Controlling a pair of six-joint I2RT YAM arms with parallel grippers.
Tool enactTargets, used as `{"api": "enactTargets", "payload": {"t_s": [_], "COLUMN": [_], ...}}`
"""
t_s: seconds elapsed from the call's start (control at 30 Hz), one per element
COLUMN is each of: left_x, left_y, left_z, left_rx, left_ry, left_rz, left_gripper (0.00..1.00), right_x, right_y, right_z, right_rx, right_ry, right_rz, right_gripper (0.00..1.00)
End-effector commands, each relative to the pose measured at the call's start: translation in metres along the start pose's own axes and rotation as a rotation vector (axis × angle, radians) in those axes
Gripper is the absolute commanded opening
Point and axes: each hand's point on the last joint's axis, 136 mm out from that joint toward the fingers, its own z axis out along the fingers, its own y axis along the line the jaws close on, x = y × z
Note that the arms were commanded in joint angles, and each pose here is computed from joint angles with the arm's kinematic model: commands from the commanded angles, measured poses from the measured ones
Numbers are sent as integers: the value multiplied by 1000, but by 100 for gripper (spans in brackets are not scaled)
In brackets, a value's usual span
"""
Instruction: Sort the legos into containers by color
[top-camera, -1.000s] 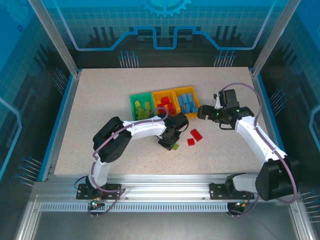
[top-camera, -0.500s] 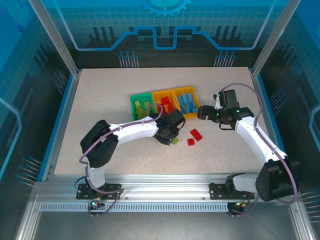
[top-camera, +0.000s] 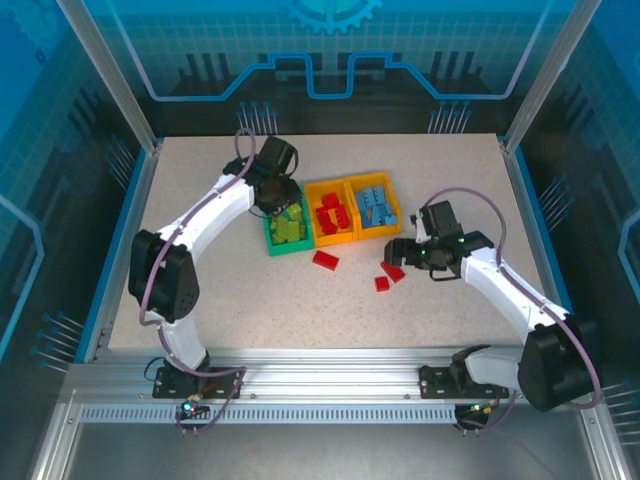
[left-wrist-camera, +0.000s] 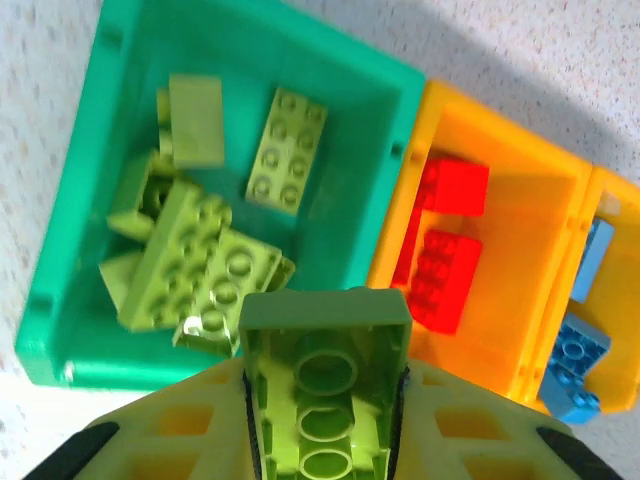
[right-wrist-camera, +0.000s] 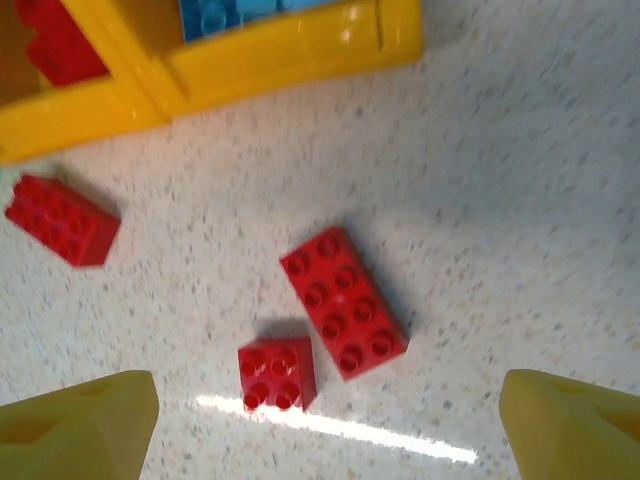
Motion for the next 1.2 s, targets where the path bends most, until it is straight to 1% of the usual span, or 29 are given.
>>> {"api": "enactTargets", "payload": {"t_s": [0.0, 0.13, 0.3, 0.4, 0.43, 0.53, 0.6, 0.67, 0.77, 0.8, 0.97, 1.07, 1.17], "left_x": [7, -2, -7, -9, -10, -10, -10, -12, -14, -14, -7, 2, 8], "left_y": [9, 7, 26, 34, 35, 34, 33, 32, 29, 28, 34, 43, 54], "left_z": [17, 33, 47, 50, 50, 45, 38, 29, 8, 0, -29, -38, -46], "left_rx": [-82, -108, -158, -160, -159, -145, -128, -106, -67, -50, 7, 21, 22], "left_ry": [87, 97, 114, 117, 114, 106, 93, 71, 27, 15, -22, -26, -34], "left_rz": [217, 252, 235, 214, 208, 202, 198, 195, 192, 190, 177, 169, 154], "left_gripper": [30, 30, 31, 37, 41, 60, 76, 84, 97, 99, 99, 99, 99], "right_x": [18, 33, 51, 58, 59, 64, 67, 70, 71, 71, 68, 70, 63], "right_y": [7, 12, 11, 17, 21, 27, 29, 31, 30, 30, 29, 27, 33], "right_z": [-1, 2, 8, 13, 16, 23, 29, 35, 44, 47, 62, 71, 79], "right_rx": [9, 41, 71, 67, 61, 74, 96, 113, 144, 149, 184, 197, 203], "right_ry": [31, 65, 121, 135, 145, 171, 189, 204, 218, 224, 237, 260, 268], "right_rz": [-10, -15, 28, 3, -7, -36, -59, -83, -102, -109, -146, -169, -186], "right_gripper": [89, 88, 85, 84, 83, 80, 78, 75, 75, 75, 75, 73, 71]}}
